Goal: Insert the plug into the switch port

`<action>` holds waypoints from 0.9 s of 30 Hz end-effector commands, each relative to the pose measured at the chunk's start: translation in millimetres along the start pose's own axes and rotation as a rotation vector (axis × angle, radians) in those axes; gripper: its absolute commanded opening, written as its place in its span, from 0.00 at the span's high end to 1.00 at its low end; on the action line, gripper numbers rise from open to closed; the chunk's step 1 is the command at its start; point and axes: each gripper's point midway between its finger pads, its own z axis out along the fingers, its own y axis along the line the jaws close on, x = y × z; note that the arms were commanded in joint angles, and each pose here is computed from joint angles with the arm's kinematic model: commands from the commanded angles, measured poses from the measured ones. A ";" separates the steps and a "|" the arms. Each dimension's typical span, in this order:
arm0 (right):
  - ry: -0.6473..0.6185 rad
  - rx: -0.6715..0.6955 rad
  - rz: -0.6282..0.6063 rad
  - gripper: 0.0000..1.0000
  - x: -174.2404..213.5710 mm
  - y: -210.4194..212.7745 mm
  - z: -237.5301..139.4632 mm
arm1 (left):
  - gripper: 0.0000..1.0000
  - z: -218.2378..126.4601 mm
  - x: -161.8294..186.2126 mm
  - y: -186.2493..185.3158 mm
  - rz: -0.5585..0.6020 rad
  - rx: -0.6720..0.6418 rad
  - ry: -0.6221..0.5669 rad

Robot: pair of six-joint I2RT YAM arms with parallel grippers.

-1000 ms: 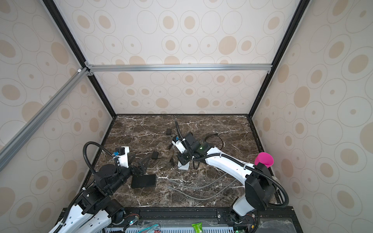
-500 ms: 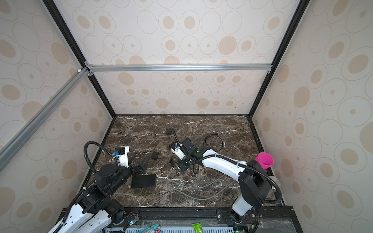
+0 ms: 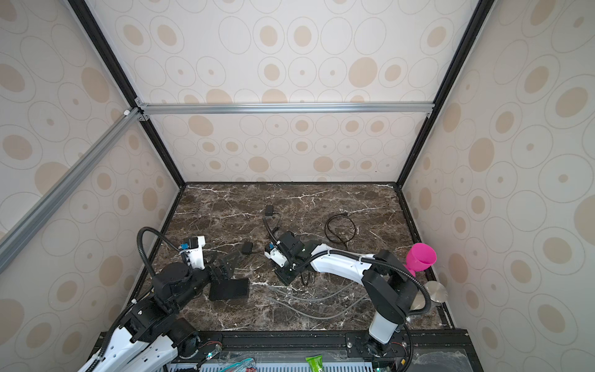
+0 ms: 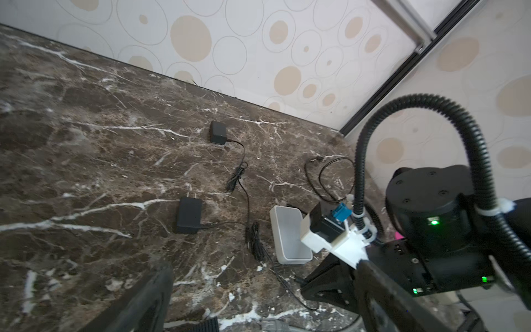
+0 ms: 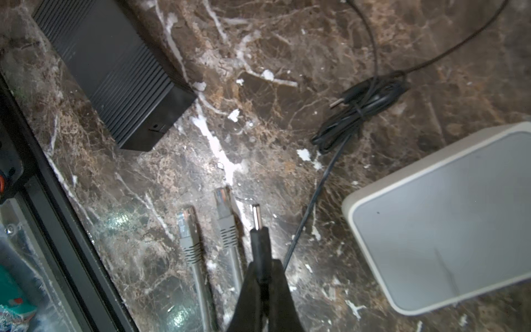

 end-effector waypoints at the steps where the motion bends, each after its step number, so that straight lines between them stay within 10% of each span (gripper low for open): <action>1: 0.035 -0.049 -0.057 1.00 1.6 20.3 14.0 | 0.02 8.4 26.1 14.7 -0.190 -0.018 0.045; 13: 0.059 -0.137 -0.057 1.00 -6.5 45.9 37.2 | 0.02 14.9 65.4 55.5 -0.352 -0.154 0.080; 27: -0.009 -0.114 0.001 1.00 -32.2 50.6 13.3 | 0.02 29.7 4.1 60.8 -0.151 -0.370 -0.041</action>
